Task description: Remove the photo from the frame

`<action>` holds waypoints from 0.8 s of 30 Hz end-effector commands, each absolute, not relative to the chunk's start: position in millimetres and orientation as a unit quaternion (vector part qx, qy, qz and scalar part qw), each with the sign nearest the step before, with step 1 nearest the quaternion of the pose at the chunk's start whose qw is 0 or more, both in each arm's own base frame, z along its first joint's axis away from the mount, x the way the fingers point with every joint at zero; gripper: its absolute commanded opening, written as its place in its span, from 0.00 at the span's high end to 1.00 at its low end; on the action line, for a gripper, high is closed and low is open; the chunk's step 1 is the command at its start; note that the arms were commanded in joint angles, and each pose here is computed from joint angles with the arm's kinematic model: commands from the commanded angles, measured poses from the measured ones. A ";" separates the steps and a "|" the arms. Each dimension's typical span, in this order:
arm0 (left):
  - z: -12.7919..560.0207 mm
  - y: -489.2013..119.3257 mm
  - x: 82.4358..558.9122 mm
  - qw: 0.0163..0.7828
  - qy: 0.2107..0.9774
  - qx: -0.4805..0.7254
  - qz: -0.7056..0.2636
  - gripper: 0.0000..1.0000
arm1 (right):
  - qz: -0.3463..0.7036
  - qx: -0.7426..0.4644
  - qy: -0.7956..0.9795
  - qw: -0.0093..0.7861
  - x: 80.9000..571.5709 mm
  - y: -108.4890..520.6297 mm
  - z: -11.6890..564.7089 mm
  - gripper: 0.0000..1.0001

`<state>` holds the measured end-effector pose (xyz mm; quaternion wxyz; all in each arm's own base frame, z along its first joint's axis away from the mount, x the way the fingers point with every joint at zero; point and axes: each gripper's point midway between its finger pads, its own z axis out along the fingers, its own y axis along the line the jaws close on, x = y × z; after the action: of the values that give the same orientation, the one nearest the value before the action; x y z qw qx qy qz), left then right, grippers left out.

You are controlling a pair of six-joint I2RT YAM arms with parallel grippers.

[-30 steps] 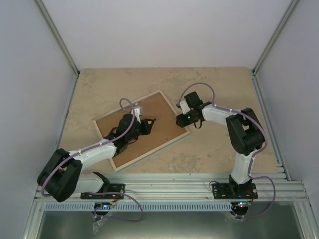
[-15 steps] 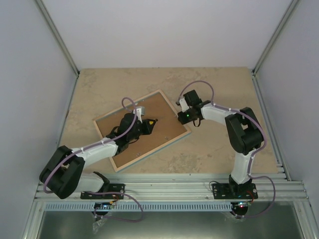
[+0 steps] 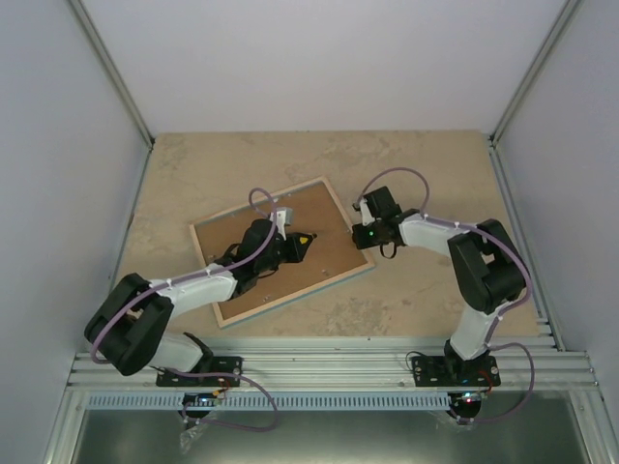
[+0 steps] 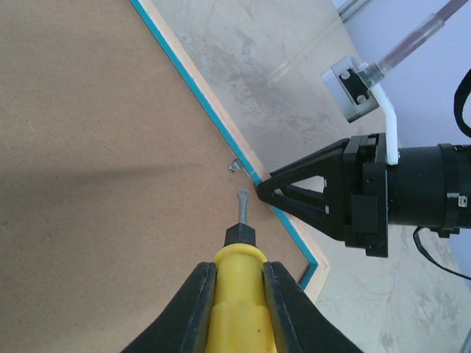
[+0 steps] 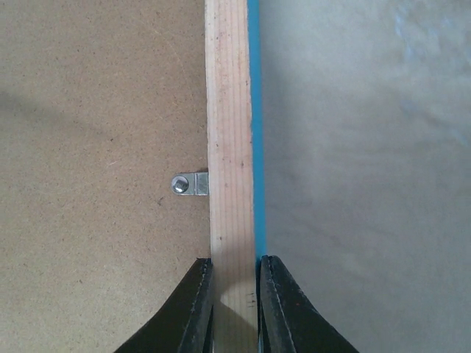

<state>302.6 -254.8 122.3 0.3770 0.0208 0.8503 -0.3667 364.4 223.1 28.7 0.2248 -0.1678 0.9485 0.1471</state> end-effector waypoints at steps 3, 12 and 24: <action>142.1 -272.2 306.4 0.399 0.831 0.034 -0.386 1.00 | 0.188 -0.078 0.949 0.239 349.7 219.7 43.2 0.99; 137.0 -287.4 302.6 0.395 0.828 0.040 -0.395 1.00 | 0.249 -0.053 0.936 0.243 329.7 253.0 44.2 1.00; 113.6 -292.0 306.1 0.384 0.842 0.031 -0.377 1.00 | 0.254 -0.068 0.931 0.252 335.2 267.2 47.2 0.99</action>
<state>296.5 -284.7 105.9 0.3672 0.0381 0.8518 -0.3716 324.0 243.6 28.6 0.2314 -0.0604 0.9486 0.2073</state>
